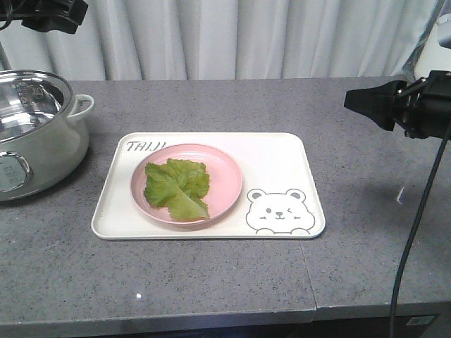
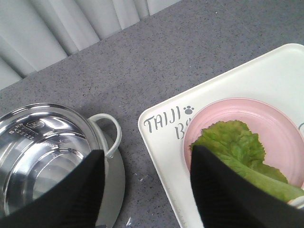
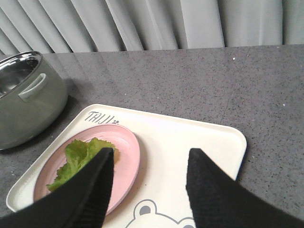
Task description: Transfer vegetables to tray and serve
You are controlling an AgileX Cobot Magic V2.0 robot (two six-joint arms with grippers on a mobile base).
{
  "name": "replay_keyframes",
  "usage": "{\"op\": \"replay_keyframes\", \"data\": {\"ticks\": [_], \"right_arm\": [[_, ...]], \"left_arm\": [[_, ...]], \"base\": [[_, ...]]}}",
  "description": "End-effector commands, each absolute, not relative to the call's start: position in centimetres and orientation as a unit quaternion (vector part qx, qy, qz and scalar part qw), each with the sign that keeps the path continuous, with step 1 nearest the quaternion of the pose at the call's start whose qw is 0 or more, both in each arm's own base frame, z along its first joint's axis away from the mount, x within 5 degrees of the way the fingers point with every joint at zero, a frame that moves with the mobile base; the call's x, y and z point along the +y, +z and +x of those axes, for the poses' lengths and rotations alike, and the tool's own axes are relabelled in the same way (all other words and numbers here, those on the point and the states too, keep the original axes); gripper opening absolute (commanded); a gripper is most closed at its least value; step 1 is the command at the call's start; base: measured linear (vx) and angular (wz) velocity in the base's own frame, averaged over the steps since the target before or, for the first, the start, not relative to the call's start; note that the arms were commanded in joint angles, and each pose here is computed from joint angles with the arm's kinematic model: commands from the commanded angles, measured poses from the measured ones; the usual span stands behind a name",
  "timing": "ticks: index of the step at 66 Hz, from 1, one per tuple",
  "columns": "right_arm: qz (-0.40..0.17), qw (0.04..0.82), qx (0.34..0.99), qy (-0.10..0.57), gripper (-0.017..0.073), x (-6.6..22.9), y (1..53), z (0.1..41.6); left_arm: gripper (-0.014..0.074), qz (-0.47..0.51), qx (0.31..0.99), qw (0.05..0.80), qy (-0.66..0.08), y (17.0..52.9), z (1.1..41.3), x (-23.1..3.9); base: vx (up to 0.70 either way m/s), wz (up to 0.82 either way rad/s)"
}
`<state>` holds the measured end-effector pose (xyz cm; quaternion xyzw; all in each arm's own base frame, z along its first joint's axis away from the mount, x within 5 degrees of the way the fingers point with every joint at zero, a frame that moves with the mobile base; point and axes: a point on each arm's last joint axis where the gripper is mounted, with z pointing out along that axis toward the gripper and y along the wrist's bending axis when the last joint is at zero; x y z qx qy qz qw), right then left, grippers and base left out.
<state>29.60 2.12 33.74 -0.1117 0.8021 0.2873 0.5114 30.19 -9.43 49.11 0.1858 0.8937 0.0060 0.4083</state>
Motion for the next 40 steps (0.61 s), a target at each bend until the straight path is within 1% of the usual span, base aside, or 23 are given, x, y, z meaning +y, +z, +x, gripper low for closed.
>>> {"op": "replay_keyframes", "data": {"ticks": [1,20,29,40], "right_arm": [[-0.114,0.531,0.791,0.283,0.0347,2.0,35.0,29.5],[-0.116,0.533,0.790,0.278,0.0347,1.9,34.9,29.5],[-0.115,0.534,0.791,0.277,0.0347,1.9,34.9,29.6],[-0.112,0.514,0.800,0.289,0.0347,1.9,33.7,30.4]], "left_arm": [[0.0397,0.178,0.876,0.448,0.000,51.1,28.8,-9.0],[0.0397,0.178,0.876,0.449,0.000,51.1,28.8,-9.0],[0.0397,0.165,0.880,0.446,-0.015,51.0,28.8,-9.1],[0.0397,0.156,0.885,0.439,-0.019,50.6,29.3,-9.3]], "base": [[0.00,0.00],[0.00,0.00],[0.00,0.00],[0.00,0.00]]}}
